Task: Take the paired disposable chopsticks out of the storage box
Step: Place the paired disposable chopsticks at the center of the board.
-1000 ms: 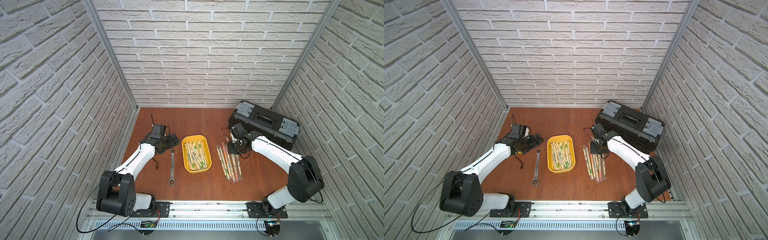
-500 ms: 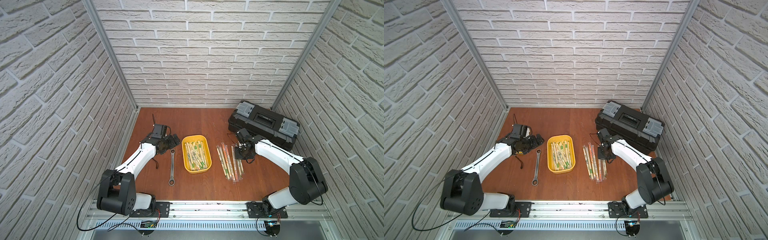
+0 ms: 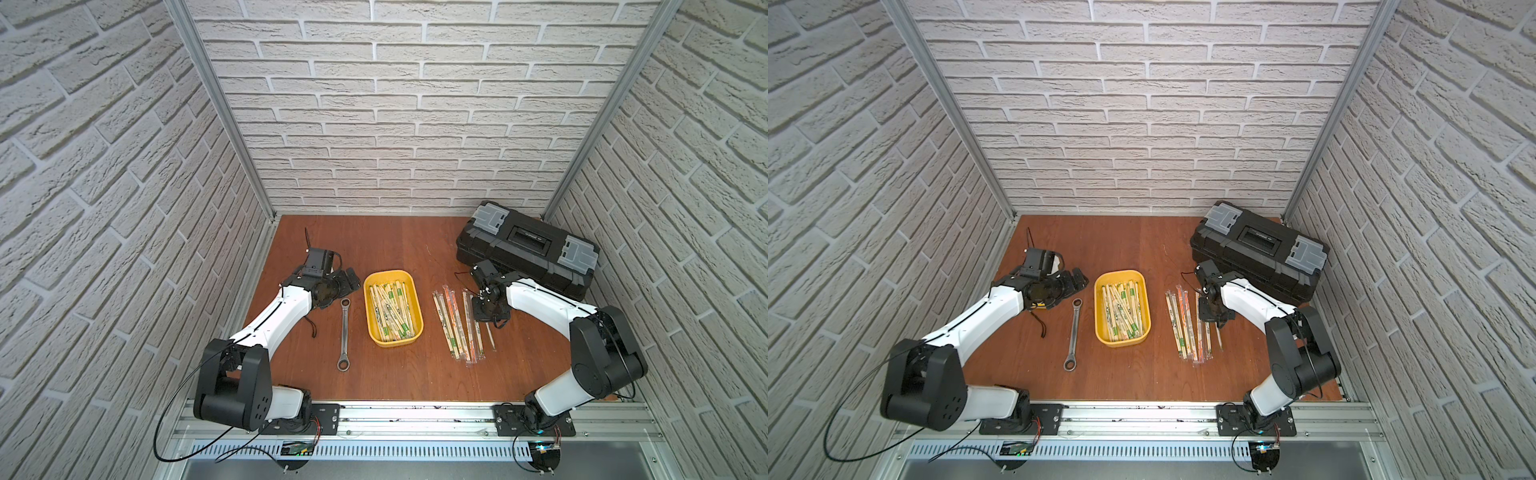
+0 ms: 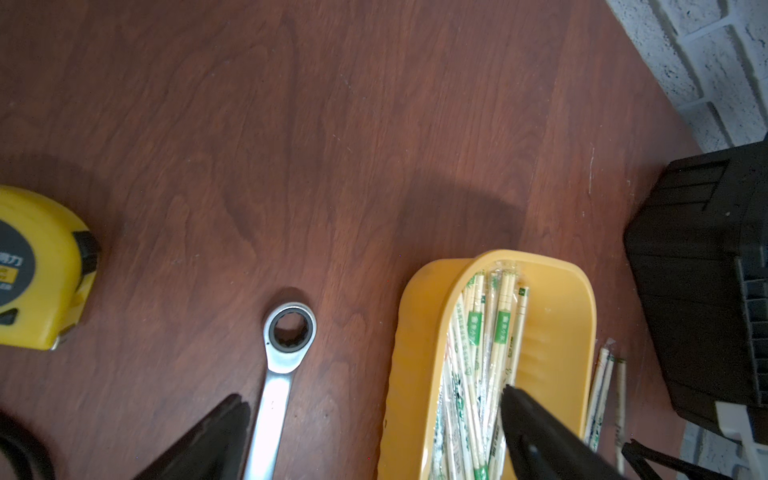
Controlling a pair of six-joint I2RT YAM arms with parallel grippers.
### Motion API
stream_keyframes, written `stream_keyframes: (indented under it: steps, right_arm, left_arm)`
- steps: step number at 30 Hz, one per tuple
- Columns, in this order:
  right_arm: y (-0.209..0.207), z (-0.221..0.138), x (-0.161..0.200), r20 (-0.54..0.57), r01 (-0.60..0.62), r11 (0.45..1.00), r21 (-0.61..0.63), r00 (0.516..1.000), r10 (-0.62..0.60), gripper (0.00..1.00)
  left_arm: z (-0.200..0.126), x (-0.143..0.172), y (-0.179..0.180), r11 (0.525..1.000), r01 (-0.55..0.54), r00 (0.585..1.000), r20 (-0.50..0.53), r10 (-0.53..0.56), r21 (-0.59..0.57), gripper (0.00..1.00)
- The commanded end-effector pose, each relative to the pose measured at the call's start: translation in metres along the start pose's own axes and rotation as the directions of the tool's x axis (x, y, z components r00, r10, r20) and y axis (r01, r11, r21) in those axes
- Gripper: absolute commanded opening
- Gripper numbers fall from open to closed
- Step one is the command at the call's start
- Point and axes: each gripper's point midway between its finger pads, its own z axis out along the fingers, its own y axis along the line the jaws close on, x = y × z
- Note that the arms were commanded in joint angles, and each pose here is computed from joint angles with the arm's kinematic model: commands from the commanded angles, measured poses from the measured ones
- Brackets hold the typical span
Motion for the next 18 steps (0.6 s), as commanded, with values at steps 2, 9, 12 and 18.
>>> stream_keyframes:
  steps: [2,9,12,18]
  right_arm:
    - [-0.015,0.006,-0.002,0.011,0.013,0.998,0.067,1.000,-0.014,0.04]
    - [-0.018,0.018,0.000,-0.014,0.027,0.995,0.096,1.000,-0.026,0.09]
    - [-0.020,0.021,0.001,-0.020,0.032,0.994,0.107,0.999,-0.030,0.14]
    - [-0.018,0.015,0.001,-0.011,0.023,0.996,0.088,1.000,-0.022,0.24]
  left_arm:
    - [-0.002,-0.007,-0.008,1.000,-0.020,1.000,0.021,0.020,0.013,0.98]
    - [-0.001,-0.005,-0.005,1.000,-0.018,1.000,0.019,0.018,0.007,0.98]
    - [-0.001,-0.005,-0.005,1.000,-0.018,1.000,0.022,0.018,0.008,0.98]
    - [-0.001,-0.005,-0.004,1.000,-0.017,1.000,0.022,0.017,0.008,0.98]
